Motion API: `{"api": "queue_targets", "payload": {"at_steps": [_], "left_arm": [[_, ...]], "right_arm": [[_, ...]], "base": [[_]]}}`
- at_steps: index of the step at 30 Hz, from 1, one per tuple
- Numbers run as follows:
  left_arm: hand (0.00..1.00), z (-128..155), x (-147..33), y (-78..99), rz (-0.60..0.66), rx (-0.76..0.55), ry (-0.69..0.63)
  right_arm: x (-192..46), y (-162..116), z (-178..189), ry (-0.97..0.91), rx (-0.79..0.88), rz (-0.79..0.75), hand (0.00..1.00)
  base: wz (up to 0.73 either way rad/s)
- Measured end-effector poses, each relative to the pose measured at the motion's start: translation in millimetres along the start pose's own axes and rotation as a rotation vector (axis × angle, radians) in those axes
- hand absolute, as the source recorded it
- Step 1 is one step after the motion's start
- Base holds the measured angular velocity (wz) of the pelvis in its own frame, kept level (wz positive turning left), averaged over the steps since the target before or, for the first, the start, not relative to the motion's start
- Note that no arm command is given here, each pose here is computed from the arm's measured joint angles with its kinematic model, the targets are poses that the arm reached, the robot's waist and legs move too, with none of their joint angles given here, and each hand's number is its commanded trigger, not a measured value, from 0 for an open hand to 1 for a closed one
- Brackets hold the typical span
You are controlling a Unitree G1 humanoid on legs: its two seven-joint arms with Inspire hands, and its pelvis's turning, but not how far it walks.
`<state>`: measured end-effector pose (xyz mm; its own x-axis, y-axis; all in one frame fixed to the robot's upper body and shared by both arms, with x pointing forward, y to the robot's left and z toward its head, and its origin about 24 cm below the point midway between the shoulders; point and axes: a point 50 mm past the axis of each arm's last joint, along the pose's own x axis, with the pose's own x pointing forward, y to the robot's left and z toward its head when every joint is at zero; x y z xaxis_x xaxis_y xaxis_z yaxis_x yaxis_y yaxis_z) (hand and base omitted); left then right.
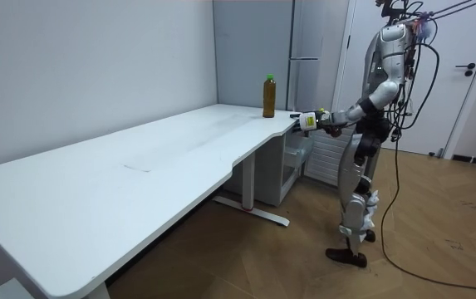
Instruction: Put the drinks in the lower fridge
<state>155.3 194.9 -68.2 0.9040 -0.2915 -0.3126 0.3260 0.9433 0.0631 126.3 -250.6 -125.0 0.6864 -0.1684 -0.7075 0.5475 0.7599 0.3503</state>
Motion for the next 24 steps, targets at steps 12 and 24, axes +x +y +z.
{"api": "queue_targets", "payload": {"at_steps": [12, 24], "left_arm": [[0.00, 9.6, -5.6, 18.9, 0.074, 0.092, -0.021], [0.00, 20.6, -62.9, 78.5, 0.327, 0.501, 0.024]], "right_arm": [[23.1, 23.7, 4.0, 0.069, 0.081, -0.005, 1.00], [45.7, 63.2, 35.6, 0.047, 0.257, 0.004, 1.00]], "base": [[0.11], [0.09]]}}
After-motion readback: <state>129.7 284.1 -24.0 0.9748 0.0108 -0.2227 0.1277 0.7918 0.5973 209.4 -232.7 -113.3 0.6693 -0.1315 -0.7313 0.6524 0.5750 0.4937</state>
